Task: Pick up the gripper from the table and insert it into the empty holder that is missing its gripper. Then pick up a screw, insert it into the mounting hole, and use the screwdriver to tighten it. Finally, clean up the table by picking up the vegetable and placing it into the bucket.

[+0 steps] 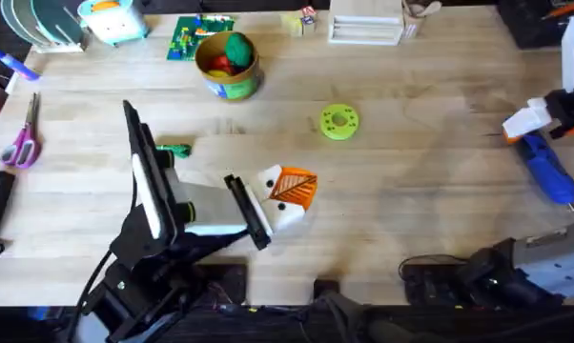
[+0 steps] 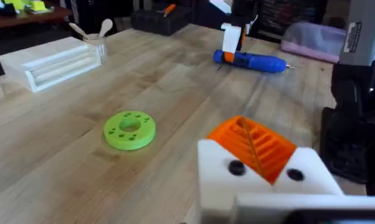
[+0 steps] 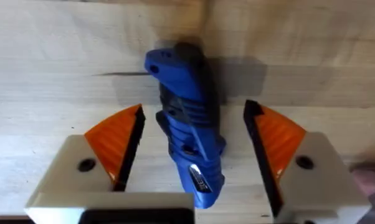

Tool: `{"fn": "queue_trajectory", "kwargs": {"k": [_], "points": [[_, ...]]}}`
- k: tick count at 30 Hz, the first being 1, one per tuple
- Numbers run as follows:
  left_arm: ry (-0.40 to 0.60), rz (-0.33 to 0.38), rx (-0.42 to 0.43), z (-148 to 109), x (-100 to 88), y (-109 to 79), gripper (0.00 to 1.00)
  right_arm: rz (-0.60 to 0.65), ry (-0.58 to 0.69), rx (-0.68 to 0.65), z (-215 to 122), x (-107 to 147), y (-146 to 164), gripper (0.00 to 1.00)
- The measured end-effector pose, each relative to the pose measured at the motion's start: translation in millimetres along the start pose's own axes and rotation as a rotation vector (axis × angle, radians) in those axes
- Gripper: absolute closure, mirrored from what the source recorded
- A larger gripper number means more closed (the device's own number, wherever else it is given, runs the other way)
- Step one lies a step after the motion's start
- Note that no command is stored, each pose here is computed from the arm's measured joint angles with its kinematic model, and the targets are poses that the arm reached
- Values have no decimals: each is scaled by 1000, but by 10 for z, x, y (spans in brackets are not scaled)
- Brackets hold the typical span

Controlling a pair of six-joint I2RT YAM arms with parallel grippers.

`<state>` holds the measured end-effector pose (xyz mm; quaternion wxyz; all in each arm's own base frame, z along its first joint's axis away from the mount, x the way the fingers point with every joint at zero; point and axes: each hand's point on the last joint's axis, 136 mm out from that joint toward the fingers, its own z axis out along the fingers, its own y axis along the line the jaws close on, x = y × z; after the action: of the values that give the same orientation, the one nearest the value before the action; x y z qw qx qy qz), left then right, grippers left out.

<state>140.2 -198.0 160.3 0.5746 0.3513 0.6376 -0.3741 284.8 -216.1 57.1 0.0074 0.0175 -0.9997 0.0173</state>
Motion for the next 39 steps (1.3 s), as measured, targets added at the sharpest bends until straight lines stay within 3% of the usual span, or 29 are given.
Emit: {"fn": "queue_trajectory", "kwargs": {"k": [5, 13, 15, 17, 20, 24, 25, 34, 39], "points": [[0, 0, 0, 0, 0, 0, 983, -17, 53, -43, 211, 85, 80, 7], [0, 0, 0, 0, 0, 0, 983, -42, 46, -32, 223, 71, 57, 46], [0, 0, 0, 0, 0, 0, 983, -45, 41, -24, 224, 58, 40, 185], [0, 0, 0, 0, -1, 0, 983, -44, 38, -15, 223, 54, 15, 392], [0, 0, 0, 0, 0, 0, 983, -46, 35, -9, 219, 48, 1, 573], [0, 0, 0, 0, 0, 0, 983, -52, 28, 0, 224, 31, -21, 951], [0, 0, 0, 0, 0, 0, 983, -50, 30, -5, 227, 34, -5, 979], [0, 0, 0, 0, 0, 0, 983, -82, 45, 3, 192, -15, 111, 978], [0, 0, 0, 0, 0, 0, 983, -35, -92, 43, -224, -197, 188, 978]]}}
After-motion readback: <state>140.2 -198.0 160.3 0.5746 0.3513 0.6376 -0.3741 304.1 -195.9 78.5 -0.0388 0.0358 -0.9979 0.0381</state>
